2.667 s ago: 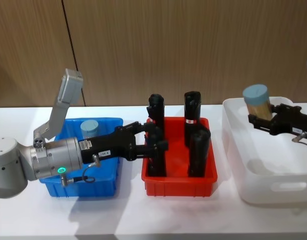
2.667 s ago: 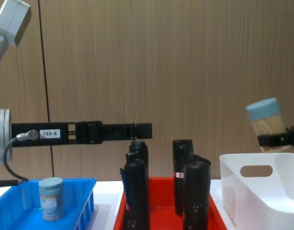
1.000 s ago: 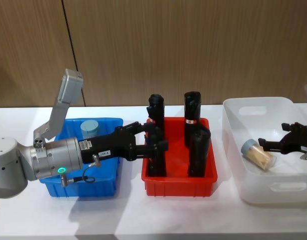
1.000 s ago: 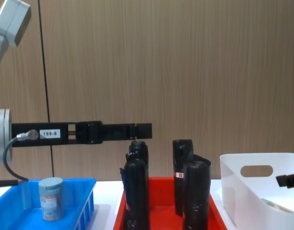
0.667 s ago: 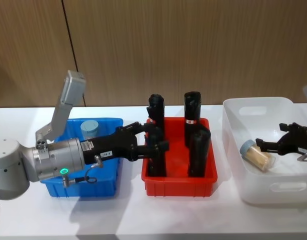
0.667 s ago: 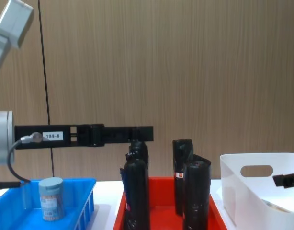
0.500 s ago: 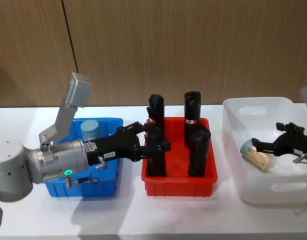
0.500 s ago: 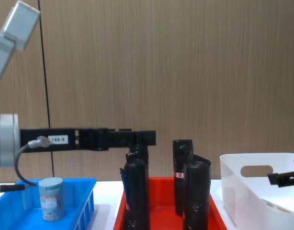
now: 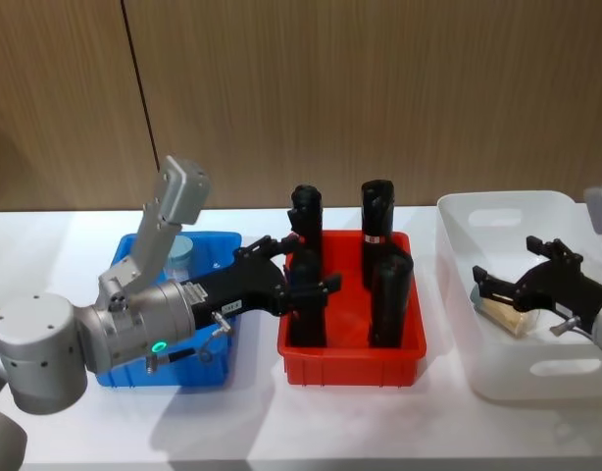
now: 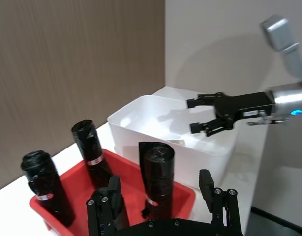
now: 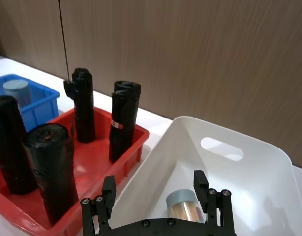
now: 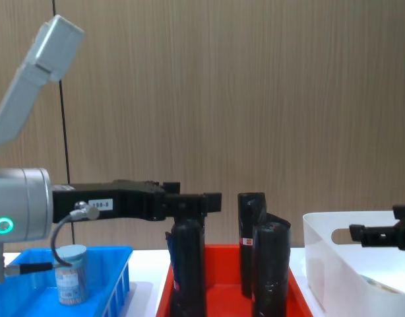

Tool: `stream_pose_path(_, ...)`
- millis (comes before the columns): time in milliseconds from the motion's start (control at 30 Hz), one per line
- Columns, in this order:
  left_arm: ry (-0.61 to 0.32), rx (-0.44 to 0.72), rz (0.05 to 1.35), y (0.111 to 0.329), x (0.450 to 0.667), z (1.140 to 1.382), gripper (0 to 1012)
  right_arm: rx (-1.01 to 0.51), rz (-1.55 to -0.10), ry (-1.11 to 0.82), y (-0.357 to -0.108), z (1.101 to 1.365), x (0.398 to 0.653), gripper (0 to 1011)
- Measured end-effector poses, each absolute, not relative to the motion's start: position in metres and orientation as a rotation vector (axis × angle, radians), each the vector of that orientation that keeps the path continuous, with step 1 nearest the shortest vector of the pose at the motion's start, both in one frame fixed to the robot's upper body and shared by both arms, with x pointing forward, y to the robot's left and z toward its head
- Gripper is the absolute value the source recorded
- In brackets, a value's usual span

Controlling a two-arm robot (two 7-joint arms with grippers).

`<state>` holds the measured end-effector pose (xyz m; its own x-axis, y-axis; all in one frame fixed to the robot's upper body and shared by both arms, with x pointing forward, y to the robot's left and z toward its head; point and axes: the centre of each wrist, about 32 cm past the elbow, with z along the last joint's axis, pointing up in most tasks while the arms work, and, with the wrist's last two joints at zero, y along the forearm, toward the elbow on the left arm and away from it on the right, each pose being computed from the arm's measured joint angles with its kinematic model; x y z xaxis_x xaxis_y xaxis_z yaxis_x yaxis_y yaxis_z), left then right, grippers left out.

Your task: Pick the cotton swabs from the blue box and place them into the white box.

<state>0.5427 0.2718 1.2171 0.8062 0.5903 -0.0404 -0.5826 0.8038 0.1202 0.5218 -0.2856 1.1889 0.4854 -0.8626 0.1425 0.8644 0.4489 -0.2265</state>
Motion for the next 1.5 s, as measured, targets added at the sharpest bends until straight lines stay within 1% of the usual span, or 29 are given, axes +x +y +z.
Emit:
stream_pose_path(533, -0.029, 0.126, 0.786, 0.248, 0.528, 1.211, 1004, -0.112, -1.152, -0.059, -0.255, 1.186, 0.478, 1001)
stream_pose_path(900, -0.101, 0.122, 0.889, 0.232, 0.518, 1.208, 1004, 0.001, -1.215, -0.073, -0.240, 1.188, 0.450, 1002)
stream_pose_path(1100, -0.143, 0.113, 0.946, 0.224, 0.512, 1.207, 1004, 0.025, -1.229, -0.074, -0.238, 1.189, 0.444, 1002)
stream_pose_path(1500, -0.225, 0.084, 1.061, 0.207, 0.499, 1.205, 1004, 0.027, -1.231, -0.075, -0.237, 1.189, 0.443, 1001)
